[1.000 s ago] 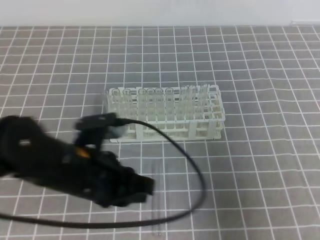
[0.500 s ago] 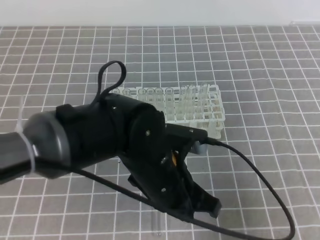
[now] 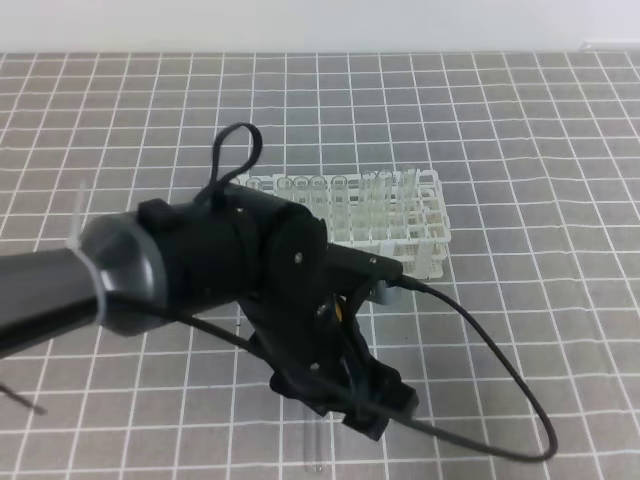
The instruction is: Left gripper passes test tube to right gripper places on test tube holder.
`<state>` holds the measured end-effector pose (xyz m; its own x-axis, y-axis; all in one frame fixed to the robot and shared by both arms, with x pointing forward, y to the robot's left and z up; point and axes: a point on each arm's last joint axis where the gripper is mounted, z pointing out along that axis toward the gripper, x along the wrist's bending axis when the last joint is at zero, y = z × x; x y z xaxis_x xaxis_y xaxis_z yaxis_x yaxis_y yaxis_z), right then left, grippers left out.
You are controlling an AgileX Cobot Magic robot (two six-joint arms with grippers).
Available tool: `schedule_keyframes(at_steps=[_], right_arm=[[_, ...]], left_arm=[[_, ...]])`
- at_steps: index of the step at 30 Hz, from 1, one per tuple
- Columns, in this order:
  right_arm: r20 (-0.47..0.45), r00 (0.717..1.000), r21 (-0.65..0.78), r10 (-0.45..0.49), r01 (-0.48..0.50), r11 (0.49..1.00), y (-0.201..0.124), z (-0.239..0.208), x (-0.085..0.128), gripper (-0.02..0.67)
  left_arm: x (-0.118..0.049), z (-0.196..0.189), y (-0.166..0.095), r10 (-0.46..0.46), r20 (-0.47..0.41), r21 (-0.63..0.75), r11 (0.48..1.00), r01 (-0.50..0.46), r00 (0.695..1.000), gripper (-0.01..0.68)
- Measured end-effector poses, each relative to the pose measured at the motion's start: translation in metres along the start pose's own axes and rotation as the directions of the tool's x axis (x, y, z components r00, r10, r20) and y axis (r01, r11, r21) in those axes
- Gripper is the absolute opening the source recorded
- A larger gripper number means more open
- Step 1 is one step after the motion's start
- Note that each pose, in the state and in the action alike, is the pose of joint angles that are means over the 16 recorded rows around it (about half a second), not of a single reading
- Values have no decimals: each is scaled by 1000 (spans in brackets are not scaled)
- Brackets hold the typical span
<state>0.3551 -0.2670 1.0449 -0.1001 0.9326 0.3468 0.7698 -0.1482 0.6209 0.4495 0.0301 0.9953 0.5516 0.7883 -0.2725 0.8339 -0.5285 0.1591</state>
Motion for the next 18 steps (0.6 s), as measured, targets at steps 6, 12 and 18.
schedule_keyframes(at_steps=[6, 12, 18], right_arm=[[-2, 1000, 0, -15, 15, 1000, 0, 0, 0, -13], [-4, 1000, -1, -18, 18, 1000, 0, 0, 0, -13], [-5, 1000, -1, -17, 17, 1000, 0, 0, 0, -13]], left_arm=[[7, 11, 1, -84, -40, 32, 996, 85, 996, 434], [11, 24, 1, -129, -96, 65, 989, 136, 987, 426], [14, 38, 1, -121, -142, 92, 987, 135, 982, 407]])
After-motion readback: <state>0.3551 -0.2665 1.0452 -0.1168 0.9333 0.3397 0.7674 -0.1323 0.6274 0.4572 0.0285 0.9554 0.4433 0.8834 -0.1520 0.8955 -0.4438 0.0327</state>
